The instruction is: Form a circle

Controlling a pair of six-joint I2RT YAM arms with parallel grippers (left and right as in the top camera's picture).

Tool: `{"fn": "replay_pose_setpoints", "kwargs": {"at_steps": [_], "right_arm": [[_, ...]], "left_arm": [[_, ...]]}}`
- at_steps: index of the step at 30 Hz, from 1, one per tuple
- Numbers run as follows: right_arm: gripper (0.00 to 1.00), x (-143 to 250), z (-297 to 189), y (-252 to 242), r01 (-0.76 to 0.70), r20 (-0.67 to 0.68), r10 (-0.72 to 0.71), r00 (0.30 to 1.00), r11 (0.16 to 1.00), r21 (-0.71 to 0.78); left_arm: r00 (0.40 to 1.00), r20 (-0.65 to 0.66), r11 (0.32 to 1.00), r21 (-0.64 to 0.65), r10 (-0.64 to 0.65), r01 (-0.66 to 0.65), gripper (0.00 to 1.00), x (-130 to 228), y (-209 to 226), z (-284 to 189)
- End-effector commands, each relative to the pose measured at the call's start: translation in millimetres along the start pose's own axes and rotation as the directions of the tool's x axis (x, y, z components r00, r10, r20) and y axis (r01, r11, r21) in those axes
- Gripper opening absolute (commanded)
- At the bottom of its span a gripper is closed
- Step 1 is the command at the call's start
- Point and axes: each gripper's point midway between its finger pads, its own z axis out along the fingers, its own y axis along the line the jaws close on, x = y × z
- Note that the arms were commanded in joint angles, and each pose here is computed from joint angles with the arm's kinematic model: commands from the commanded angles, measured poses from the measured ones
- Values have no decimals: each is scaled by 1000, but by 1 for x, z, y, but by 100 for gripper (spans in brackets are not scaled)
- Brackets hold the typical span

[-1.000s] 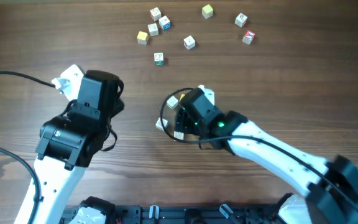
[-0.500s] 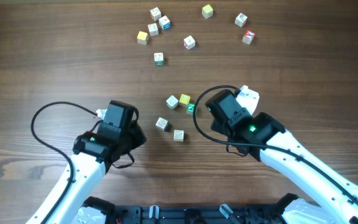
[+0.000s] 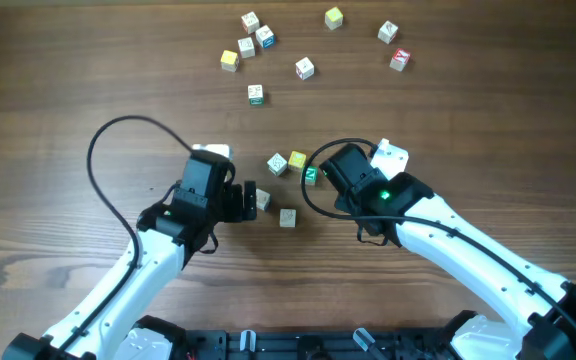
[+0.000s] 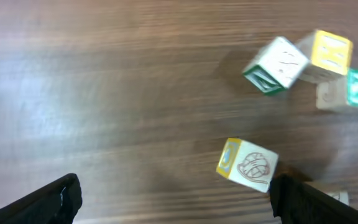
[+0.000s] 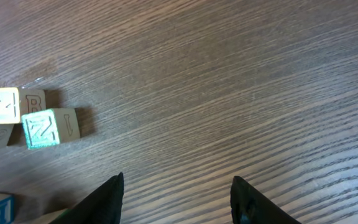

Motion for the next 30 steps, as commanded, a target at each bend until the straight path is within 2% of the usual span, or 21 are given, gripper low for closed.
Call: {"fn": "replay_pose_setpoints", "kwargs": {"at_steps": [1, 6, 8, 11, 21, 23, 24, 26, 27, 29, 30], "right_arm": [[56, -10, 5, -11, -35, 23, 34, 999, 998, 45], [56, -18, 8, -27, -24, 9, 23, 1000, 996, 84], [56, -21, 10, -30, -22, -2, 22, 1000, 996, 82], [56, -24, 12, -33, -42, -7, 43, 999, 995, 85], [59, -24, 12, -34, -43, -8, 44, 999, 995, 88], [59, -24, 12, -35, -42, -9, 43, 999, 995, 89], [59, -24, 12, -35, -43, -9, 44, 999, 995, 89], [60, -24, 12, -35, -42, -9, 43, 999, 995, 90], [60, -24, 12, -35, -42, -9, 43, 999, 995, 90], [60, -24, 12, -35, -42, -9, 43, 999, 995, 90], [61, -23, 12, -35, -42, -10, 43, 999, 995, 91]], "left_arm": [[961, -41, 961, 57, 273, -270, 100, 13, -11, 14], [935, -155, 947, 89, 319, -308, 100, 40, -10, 36], [913, -183, 925, 183, 365, -333, 100, 53, -23, 41], [895, -175, 903, 212, 411, -373, 100, 56, -31, 42], [909, -85, 900, 205, 408, -384, 99, 36, -39, 52], [905, -117, 901, 208, 409, -380, 90, 44, -37, 58], [903, -128, 902, 209, 409, -379, 76, 47, -37, 60], [902, -136, 901, 217, 409, -375, 37, 50, -37, 63], [903, -134, 901, 216, 409, -376, 26, 49, -37, 64], [903, -132, 901, 216, 409, -376, 28, 49, -38, 64], [903, -131, 901, 215, 409, -377, 21, 48, -38, 64]]}}
